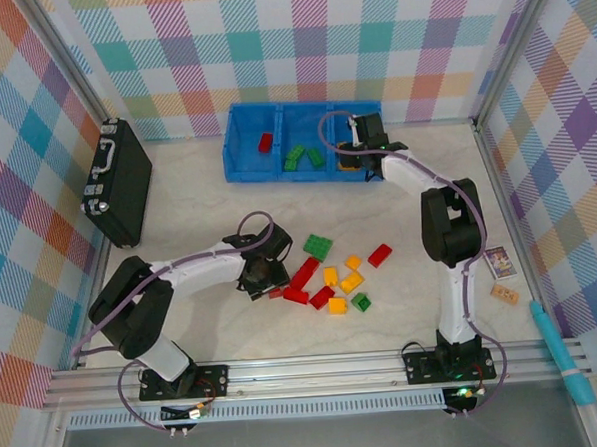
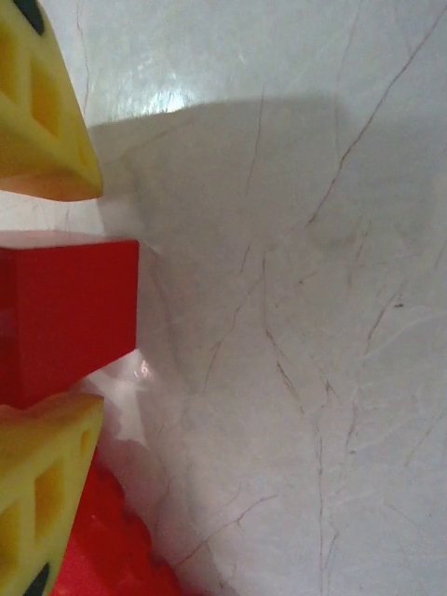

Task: Sort the legos into containers by color
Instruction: Pick up the lego from the middle-left of the table, then place the lego in the container, then pick up the lego from the center of the table.

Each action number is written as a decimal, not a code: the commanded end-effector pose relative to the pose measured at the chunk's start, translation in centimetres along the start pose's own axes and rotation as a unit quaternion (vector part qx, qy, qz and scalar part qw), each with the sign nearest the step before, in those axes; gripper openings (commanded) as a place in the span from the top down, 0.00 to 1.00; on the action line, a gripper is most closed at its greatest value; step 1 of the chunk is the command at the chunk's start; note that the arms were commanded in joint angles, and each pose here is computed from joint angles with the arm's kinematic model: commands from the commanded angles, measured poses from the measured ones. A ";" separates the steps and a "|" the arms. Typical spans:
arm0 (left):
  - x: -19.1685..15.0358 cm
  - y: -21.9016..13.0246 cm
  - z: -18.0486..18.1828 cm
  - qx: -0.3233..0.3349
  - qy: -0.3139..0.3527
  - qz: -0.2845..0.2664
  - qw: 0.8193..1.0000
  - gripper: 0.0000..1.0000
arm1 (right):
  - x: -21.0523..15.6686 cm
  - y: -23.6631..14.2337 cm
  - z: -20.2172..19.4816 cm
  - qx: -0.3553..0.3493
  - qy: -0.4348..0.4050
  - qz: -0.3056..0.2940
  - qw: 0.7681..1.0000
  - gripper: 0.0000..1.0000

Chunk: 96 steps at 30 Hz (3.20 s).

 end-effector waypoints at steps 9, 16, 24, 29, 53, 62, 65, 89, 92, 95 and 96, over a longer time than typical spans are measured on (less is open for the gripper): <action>-0.2 -0.4 -0.7 -0.011 0.008 0.003 1.000 0.66 | 2.5 -3.3 0.6 0.032 -0.005 -0.038 0.999 0.33; 2.2 -3.4 -1.4 -0.025 0.019 -0.035 0.999 0.74 | 2.7 -7.8 -0.1 0.030 -0.008 -0.049 0.998 0.29; 12.3 -9.8 -2.3 -0.095 -0.024 -0.177 0.979 0.75 | -3.2 -12.1 -1.7 0.024 0.041 0.009 0.999 0.27; 20.3 -12.5 -2.9 -0.130 -0.067 -0.290 0.946 0.74 | -8.8 -13.6 -3.0 0.012 0.098 0.068 0.993 0.27; 34.4 -5.0 -4.6 -0.138 -0.114 -0.358 0.916 0.40 | -19.6 -14.6 -4.5 -0.015 0.242 0.216 0.946 0.21; 33.0 -11.7 -5.2 -0.198 -0.071 -0.401 0.892 0.38 | -21.7 -12.3 -5.0 -0.065 0.265 0.258 0.927 0.22; 31.3 -15.0 -4.5 -0.200 -0.056 -0.422 0.882 0.37 | -22.3 -11.7 -5.1 -0.070 0.276 0.263 0.922 0.24; 8.7 -15.2 -1.9 -0.157 0.252 -0.253 0.921 0.38 | -21.4 -10.1 -4.5 -0.079 0.270 0.249 0.927 0.67; 6.7 -14.9 -2.9 -0.172 0.275 -0.244 0.914 0.38 | -20.4 -10.8 -4.1 -0.076 0.265 0.233 0.933 0.69; 4.4 -14.8 -4.4 -0.199 0.298 -0.244 0.901 0.38 | -18.7 -12.0 -3.9 -0.069 0.262 0.204 0.941 0.70; 3.5 -14.7 -4.9 -0.206 0.306 -0.243 0.897 0.38 | -18.0 -12.6 -3.8 -0.066 0.261 0.193 0.943 0.70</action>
Point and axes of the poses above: each hand's point on the last joint's axis, 136 mm out from that joint toward the fingers, its own y axis out along the fingers, its own z axis along the line the jaws close on, x = y × z, the point moved 8 cm from there along -y, back along the fingers, and after that the axes turned 8 degrees about y, right-handed, at the moved point
